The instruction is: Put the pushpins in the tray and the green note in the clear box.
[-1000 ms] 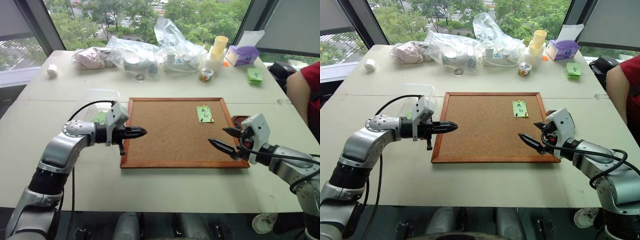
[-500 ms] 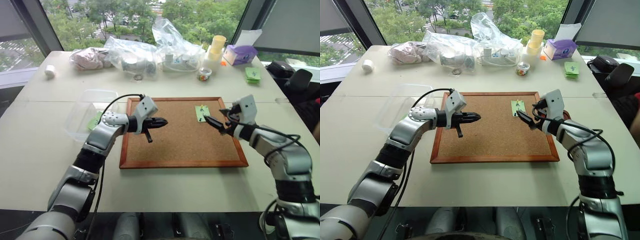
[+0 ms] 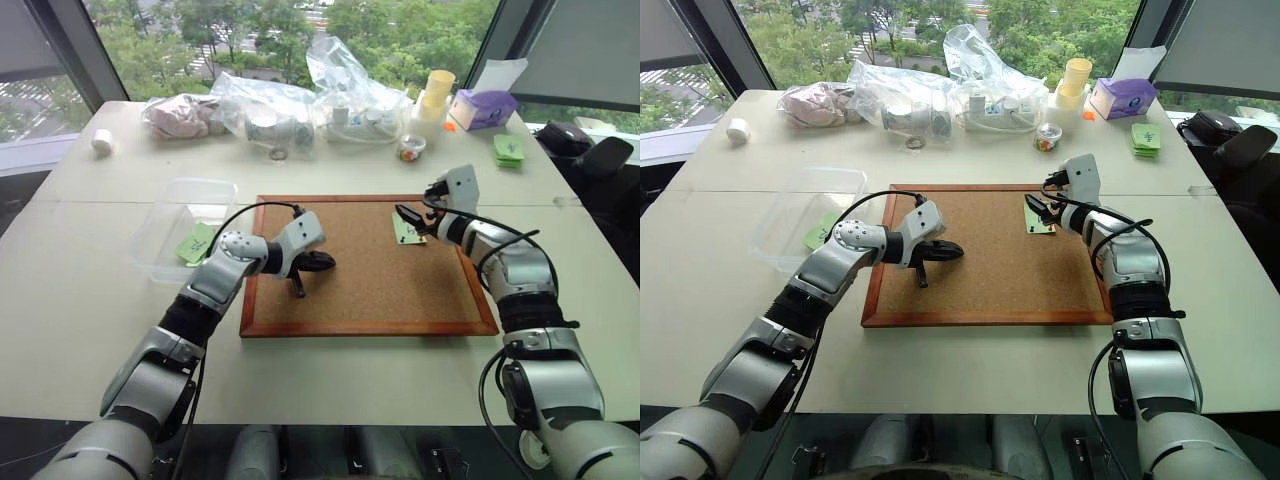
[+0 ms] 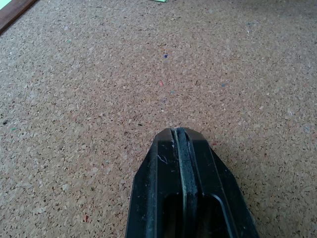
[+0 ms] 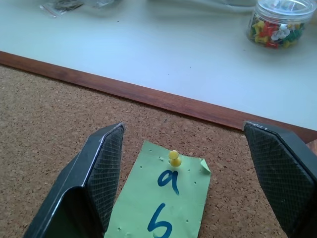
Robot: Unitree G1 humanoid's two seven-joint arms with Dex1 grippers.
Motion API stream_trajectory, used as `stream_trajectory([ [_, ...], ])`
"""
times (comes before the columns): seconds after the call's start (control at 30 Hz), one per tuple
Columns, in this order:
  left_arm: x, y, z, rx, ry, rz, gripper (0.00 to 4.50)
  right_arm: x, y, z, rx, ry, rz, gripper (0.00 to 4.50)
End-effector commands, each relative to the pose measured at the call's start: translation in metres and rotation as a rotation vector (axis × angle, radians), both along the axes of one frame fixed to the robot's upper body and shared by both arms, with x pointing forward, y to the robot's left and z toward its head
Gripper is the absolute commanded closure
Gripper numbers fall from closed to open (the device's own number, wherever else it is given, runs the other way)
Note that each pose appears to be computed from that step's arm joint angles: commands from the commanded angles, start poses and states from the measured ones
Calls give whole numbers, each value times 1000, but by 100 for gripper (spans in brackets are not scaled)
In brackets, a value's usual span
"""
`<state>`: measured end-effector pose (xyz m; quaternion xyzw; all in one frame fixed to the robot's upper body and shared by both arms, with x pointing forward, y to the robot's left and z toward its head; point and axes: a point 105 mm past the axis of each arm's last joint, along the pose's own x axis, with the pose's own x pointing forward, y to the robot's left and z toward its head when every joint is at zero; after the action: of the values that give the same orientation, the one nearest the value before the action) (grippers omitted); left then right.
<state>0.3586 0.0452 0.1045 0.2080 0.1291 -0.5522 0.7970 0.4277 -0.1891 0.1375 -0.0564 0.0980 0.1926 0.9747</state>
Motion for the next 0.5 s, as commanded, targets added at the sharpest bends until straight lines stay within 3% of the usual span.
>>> stream_trajectory([
  [0.03, -3, 3, -6, 10, 18, 9, 450, 7, 6, 12, -8, -43, 29, 62],
  [0.27, -2, 3, -7, -4, 21, 29, 450, 13, 4, 0, 4, 4, 28, 62],
  [0.37, -2, 4, -7, -7, 19, 35, 450, 14, 2, -5, 12, 25, 27, 149],
  [0.5, -2, 6, -7, -9, 17, 45, 450, 16, 2, -6, 15, 28, 26, 347],
])
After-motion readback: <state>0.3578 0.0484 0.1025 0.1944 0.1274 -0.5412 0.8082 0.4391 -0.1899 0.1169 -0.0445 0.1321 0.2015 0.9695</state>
